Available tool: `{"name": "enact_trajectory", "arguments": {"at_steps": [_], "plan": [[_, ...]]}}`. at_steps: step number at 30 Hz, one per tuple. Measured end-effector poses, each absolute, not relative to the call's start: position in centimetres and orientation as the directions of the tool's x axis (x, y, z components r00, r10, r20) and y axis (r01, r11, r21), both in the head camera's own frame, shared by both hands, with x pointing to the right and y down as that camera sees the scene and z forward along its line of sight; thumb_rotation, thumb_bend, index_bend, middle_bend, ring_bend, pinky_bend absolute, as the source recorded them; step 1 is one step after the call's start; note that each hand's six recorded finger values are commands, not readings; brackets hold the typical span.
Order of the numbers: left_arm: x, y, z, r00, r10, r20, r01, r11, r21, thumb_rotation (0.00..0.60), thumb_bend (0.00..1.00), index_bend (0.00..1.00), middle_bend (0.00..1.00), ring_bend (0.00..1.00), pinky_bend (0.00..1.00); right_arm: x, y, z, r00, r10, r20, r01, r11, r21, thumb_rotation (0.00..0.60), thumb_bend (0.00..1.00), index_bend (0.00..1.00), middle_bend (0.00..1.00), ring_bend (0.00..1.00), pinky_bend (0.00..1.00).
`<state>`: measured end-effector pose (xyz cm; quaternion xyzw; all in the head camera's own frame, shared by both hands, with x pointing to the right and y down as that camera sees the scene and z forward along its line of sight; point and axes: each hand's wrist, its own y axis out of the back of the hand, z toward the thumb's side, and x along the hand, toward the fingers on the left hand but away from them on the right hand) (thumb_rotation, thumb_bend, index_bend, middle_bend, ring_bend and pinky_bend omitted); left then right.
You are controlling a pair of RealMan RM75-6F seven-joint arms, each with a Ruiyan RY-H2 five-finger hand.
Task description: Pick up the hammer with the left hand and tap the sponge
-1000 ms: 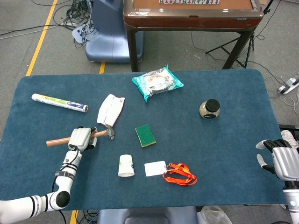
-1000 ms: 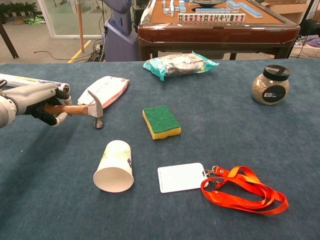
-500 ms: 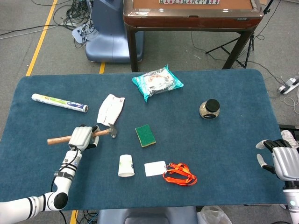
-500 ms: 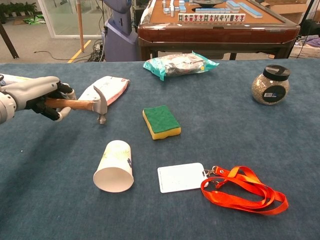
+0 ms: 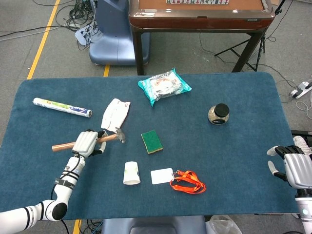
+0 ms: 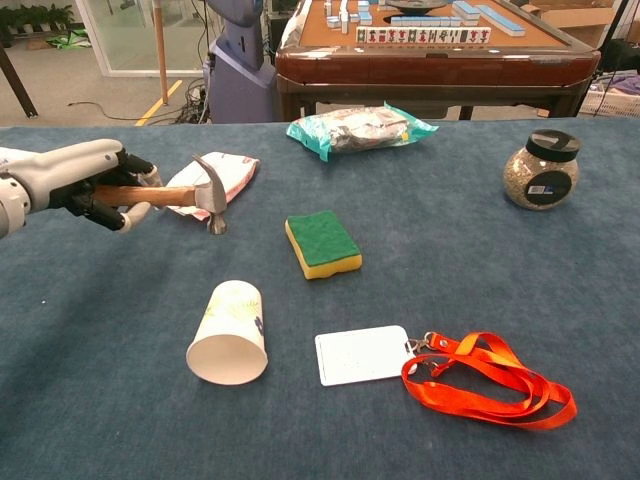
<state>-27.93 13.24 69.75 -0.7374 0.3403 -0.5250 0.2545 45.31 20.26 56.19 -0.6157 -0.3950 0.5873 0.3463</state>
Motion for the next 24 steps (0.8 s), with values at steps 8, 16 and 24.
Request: {"name": "enact_trajectory", "arguments": {"at_steps": [8, 16, 24], "plan": [[-27.1, 13.4, 68.8, 0.298, -0.767, 0.568, -0.274, -0.639, -0.719, 0.584, 0.63, 0.81, 0.93, 0.75, 0.57, 45.3, 20.2, 56.3, -0.002, 0.891, -0.454, 0.077, -0.452, -0.888, 0.600, 0.37, 0.46, 0.45, 0.39, 0.29], [-25.7, 13.3, 68.0, 0.406, -0.775, 0.485, -0.284, -0.611, -0.739, 0.600, 0.63, 0.82, 0.94, 0.77, 0.69, 45.3, 20.3, 56.3, -0.003, 0.891, -0.454, 0.077, -0.453, -0.888, 0.600, 0.37, 0.46, 0.45, 0.39, 0.29], [-24.1, 12.5, 68.4, 0.486, -0.782, 0.391, -0.271, -0.560, -0.783, 0.600, 0.63, 0.82, 0.95, 0.78, 0.74, 45.4, 20.2, 56.3, -0.006, 0.890, -0.456, 0.078, -0.455, -0.887, 0.600, 0.37, 0.46, 0.45, 0.39, 0.29]]}}
